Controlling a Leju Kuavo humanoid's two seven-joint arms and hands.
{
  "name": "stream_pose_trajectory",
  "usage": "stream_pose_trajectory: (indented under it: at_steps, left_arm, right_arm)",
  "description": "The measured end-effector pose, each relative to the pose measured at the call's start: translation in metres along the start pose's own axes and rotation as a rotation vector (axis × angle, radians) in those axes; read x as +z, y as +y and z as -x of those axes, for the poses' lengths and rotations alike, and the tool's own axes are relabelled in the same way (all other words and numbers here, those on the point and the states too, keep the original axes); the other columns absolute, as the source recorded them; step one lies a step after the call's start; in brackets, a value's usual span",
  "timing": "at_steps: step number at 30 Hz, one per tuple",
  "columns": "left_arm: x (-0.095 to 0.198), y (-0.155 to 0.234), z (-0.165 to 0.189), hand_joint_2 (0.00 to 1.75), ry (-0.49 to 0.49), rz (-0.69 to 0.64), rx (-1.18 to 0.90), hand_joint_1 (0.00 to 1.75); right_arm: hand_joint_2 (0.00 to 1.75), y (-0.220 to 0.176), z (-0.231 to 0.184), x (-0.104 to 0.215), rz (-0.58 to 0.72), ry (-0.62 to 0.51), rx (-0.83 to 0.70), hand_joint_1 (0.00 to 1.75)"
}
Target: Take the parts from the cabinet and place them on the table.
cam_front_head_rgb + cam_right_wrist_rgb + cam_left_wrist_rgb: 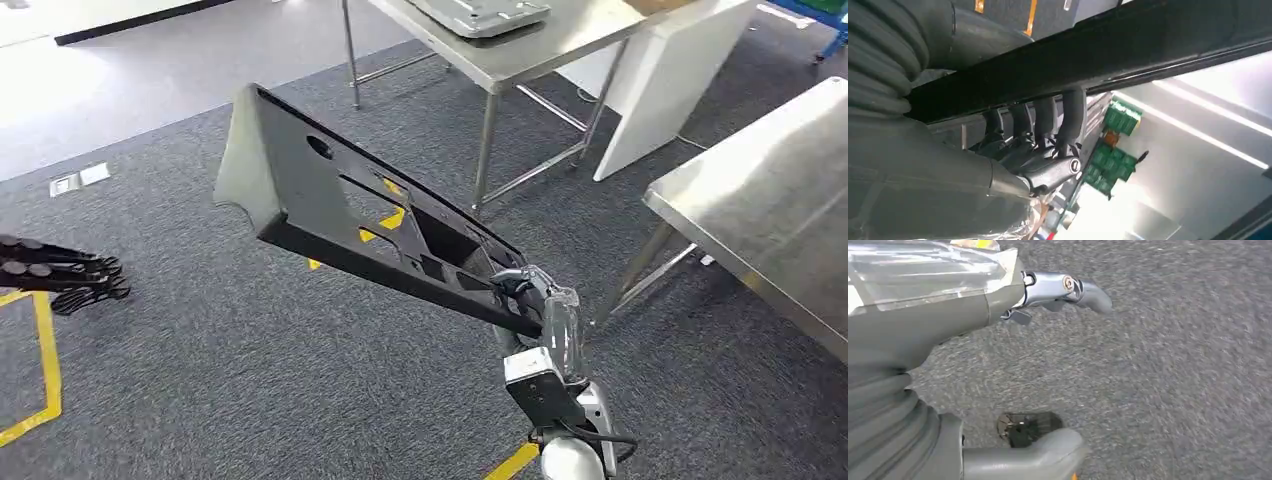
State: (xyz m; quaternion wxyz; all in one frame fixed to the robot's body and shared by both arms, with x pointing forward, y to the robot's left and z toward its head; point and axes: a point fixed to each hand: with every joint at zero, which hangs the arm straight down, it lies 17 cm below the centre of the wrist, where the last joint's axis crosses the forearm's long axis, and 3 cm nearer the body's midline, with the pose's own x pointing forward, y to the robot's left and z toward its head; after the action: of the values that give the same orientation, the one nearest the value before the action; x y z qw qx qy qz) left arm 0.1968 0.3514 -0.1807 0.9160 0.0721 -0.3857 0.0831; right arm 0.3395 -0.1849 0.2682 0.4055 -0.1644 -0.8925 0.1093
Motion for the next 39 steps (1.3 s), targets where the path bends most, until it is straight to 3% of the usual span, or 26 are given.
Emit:
stream_pose_trajectory:
  at_steps: [8,23,39]
  left_arm:
    - [-0.001,0.009,-0.006,1.75,-0.032,-0.071,0.010,0.00]
    - [0.001,-0.010,-0.011,1.75,-0.052,0.031,0.043,0.00]
    - [0.000,-0.009,-0.013,1.75,-0.062,0.045,0.046,0.00]
  right_arm:
    - [1.75,-0.001,-0.001,0.002,0.002,0.002,0.003,1.75]
    - [1.75,-0.004,-0.001,0.004,0.003,-0.008,-0.011,1.75]
    - [1.75,-0.005,-0.002,0.003,0.007,-0.011,-0.011,1.75]
